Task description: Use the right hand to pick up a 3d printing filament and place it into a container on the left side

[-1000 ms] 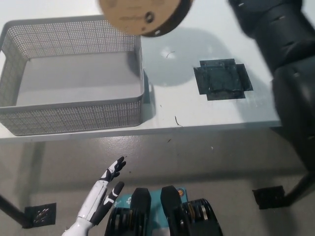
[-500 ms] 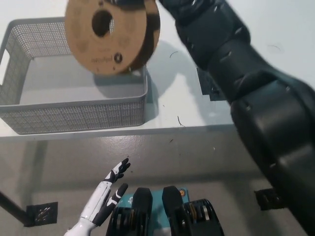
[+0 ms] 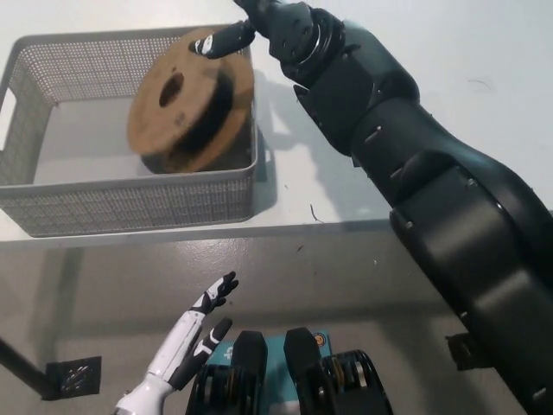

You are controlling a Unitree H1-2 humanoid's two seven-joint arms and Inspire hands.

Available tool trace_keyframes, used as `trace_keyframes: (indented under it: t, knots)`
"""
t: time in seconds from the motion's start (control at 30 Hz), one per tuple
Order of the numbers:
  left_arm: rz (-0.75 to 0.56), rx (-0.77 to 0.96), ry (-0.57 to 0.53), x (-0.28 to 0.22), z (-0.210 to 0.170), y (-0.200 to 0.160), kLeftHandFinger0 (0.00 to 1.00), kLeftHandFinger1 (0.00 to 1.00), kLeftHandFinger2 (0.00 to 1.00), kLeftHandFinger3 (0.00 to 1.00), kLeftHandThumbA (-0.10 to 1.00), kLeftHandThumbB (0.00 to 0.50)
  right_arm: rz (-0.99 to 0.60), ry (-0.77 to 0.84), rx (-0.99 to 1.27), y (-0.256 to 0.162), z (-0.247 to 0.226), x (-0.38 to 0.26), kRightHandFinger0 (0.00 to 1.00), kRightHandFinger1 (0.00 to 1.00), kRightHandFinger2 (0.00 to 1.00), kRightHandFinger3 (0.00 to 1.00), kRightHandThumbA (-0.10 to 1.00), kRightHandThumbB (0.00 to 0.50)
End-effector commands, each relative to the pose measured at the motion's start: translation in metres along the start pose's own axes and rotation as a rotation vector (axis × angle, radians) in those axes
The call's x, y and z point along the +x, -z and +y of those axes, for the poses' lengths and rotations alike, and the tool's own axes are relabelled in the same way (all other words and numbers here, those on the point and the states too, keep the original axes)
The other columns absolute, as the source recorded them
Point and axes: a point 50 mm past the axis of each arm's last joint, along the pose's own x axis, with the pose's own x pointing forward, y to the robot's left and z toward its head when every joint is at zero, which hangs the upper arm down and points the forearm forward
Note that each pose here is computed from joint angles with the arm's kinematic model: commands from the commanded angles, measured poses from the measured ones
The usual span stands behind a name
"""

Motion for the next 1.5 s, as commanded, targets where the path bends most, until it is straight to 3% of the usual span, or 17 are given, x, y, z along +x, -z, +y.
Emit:
trace_keyframes:
  t: [0.0, 0.17, 0.23, 0.3, 0.37, 0.4, 0.5, 0.53, 0.63, 0.7, 0.77, 0.83, 1.03, 1.1, 1.2, 1.23, 1.47]
  knots:
    - [-0.039, 0.02, 0.023, 0.009, 0.006, -0.007, 1.0, 1.0, 1.0, 1.0, 1.0, 0.364, -0.165, 0.024, -0.047, -0.05, -0.034, -0.005, 1.0, 1.0, 1.0, 1.0, 0.94, 0.5]
    - [-0.026, 0.018, 0.027, 0.012, 0.002, -0.006, 1.0, 1.0, 1.0, 1.0, 1.0, 0.379, -0.291, 0.094, 0.031, -0.069, -0.067, -0.014, 1.0, 1.0, 1.0, 1.0, 0.96, 0.5]
    - [-0.024, 0.011, 0.028, 0.011, 0.0, -0.005, 1.0, 1.0, 1.0, 1.0, 1.0, 0.375, -0.345, 0.122, 0.117, -0.074, -0.083, -0.018, 1.0, 1.0, 1.0, 1.0, 0.9, 0.5]
    - [-0.026, 0.008, 0.021, 0.011, 0.0, -0.005, 1.0, 1.0, 1.0, 1.0, 1.0, 0.379, -0.397, 0.184, 0.115, -0.082, -0.116, -0.028, 1.0, 1.0, 1.0, 1.0, 1.0, 0.5]
    - [-0.024, 0.002, 0.017, 0.01, 0.001, -0.005, 1.0, 1.0, 1.0, 1.0, 1.0, 0.381, -0.471, 0.185, 0.197, -0.082, -0.146, -0.042, 1.0, 1.0, 1.0, 1.0, 0.96, 0.444]
    - [-0.024, 0.006, 0.016, 0.009, 0.003, -0.005, 1.0, 1.0, 1.0, 1.0, 1.0, 0.375, -0.504, 0.214, 0.151, -0.077, -0.164, -0.055, 1.0, 1.0, 1.0, 1.0, 0.98, 0.425]
    - [-0.029, 0.01, 0.014, 0.008, 0.004, -0.004, 1.0, 1.0, 1.0, 1.0, 1.0, 0.372, -0.548, 0.265, 0.058, -0.062, -0.187, -0.082, 1.0, 1.0, 1.0, 1.0, 1.0, 0.463]
    - [-0.03, 0.013, 0.013, 0.008, 0.004, -0.004, 1.0, 1.0, 1.0, 1.0, 1.0, 0.372, -0.593, 0.301, 0.0, -0.047, -0.199, -0.108, 1.0, 1.0, 1.0, 1.0, 1.0, 0.426]
    - [-0.029, 0.0, 0.007, 0.006, 0.004, -0.002, 1.0, 1.0, 1.0, 1.0, 1.0, 0.374, -0.656, 0.346, -0.074, -0.02, -0.203, -0.156, 1.0, 1.0, 1.0, 1.0, 1.0, 0.4]
    - [-0.028, -0.007, 0.001, 0.007, 0.001, -0.002, 1.0, 1.0, 1.0, 1.0, 1.0, 0.371, -0.692, 0.378, -0.062, 0.001, -0.195, -0.197, 1.0, 1.0, 1.0, 1.0, 1.0, 0.424]
    - [-0.026, -0.011, -0.002, 0.007, -0.002, -0.003, 1.0, 1.0, 1.0, 1.0, 1.0, 0.369, -0.755, 0.404, -0.07, 0.025, -0.179, -0.238, 1.0, 1.0, 1.0, 1.0, 1.0, 0.35]
    - [-0.025, -0.016, -0.005, 0.006, -0.005, -0.002, 1.0, 1.0, 1.0, 1.0, 1.0, 0.36, -0.801, 0.455, -0.111, 0.048, -0.159, -0.273, 1.0, 1.0, 1.0, 1.0, 1.0, 0.4]
    - [-0.009, -0.018, 0.001, -0.001, -0.009, 0.001, 1.0, 1.0, 1.0, 1.0, 1.0, 0.354, -0.941, 0.506, -0.009, 0.085, -0.073, -0.361, 1.0, 1.0, 1.0, 1.0, 1.0, 0.429]
    - [-0.005, -0.022, 0.005, -0.003, -0.011, 0.003, 1.0, 1.0, 1.0, 1.0, 1.0, 0.351, -1.001, 0.564, -0.036, 0.088, -0.047, -0.381, 1.0, 1.0, 1.0, 1.0, 1.0, 0.353]
    - [0.01, -0.034, 0.009, -0.009, -0.017, 0.005, 1.0, 1.0, 1.0, 1.0, 1.0, 0.365, -1.021, 0.515, 0.011, 0.087, 0.0, -0.414, 1.0, 1.0, 1.0, 1.0, 1.0, 0.424]
    - [0.013, -0.032, 0.013, -0.01, -0.019, 0.006, 1.0, 1.0, 1.0, 1.0, 1.0, 0.368, -1.019, 0.512, 0.028, 0.085, 0.016, -0.423, 1.0, 1.0, 1.0, 1.0, 1.0, 0.489]
    - [0.018, -0.044, 0.014, -0.011, -0.025, 0.008, 1.0, 1.0, 1.0, 1.0, 1.0, 0.39, -1.089, 0.492, 0.223, 0.086, 0.094, -0.447, 1.0, 1.0, 1.0, 1.0, 1.0, 0.5]
